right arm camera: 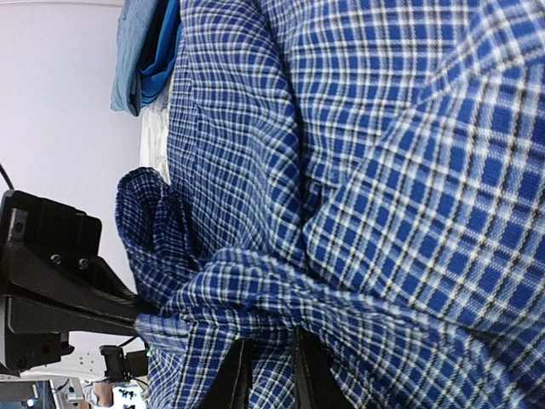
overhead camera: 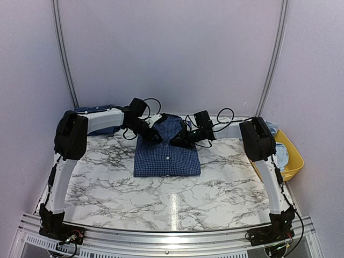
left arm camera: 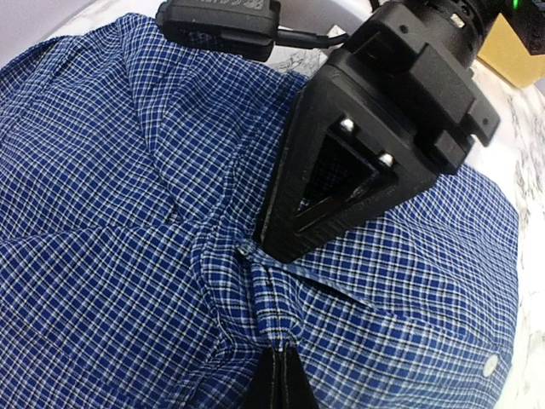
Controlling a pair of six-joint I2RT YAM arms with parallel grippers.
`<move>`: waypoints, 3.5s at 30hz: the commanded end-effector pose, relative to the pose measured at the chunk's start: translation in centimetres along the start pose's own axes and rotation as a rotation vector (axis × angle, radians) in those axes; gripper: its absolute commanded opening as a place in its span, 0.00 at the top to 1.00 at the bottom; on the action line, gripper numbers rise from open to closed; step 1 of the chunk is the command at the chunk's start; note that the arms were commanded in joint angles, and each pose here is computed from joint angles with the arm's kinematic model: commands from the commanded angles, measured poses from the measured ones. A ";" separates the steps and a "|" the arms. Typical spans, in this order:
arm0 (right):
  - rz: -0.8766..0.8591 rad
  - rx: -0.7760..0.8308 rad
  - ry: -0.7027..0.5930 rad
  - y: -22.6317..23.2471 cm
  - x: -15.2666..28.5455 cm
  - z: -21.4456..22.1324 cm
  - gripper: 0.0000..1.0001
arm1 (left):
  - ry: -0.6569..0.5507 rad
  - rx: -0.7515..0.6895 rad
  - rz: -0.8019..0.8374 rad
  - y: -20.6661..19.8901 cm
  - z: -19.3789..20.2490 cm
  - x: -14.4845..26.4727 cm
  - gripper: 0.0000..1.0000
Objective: Fold and stack the mixed laundry pile
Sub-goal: Smooth out the 2/3-rectangle-folded T-shirt at the center of the board.
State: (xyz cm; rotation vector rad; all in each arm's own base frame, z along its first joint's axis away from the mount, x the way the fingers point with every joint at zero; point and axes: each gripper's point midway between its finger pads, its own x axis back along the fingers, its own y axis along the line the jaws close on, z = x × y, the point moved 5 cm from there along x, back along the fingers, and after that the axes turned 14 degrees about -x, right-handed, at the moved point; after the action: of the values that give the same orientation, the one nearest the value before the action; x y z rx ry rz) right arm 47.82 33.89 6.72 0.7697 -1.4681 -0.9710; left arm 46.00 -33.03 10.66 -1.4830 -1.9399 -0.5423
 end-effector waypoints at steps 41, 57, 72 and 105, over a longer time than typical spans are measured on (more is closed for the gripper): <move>-0.181 0.216 0.223 7.7 3.8 9.6 0.49 | -0.361 0.693 0.088 -7.3 -3.9 7.4 0.01; -0.175 0.140 0.205 2.9 2.6 5.8 0.50 | -0.259 0.959 -0.071 -1.7 5.2 2.4 0.01; -0.142 0.180 0.241 4.0 8.0 11.7 0.46 | -0.338 0.854 0.138 -11.6 -1.7 7.3 0.01; -0.109 0.163 0.161 5.1 7.2 7.2 0.50 | -0.234 0.826 0.067 -8.6 -2.7 4.6 0.01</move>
State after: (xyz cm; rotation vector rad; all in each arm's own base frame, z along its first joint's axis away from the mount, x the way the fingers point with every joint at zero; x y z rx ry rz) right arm 35.84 30.28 14.48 1.0638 -1.3214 -0.8183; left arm 34.16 -33.73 17.57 -1.0946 -1.9129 0.5146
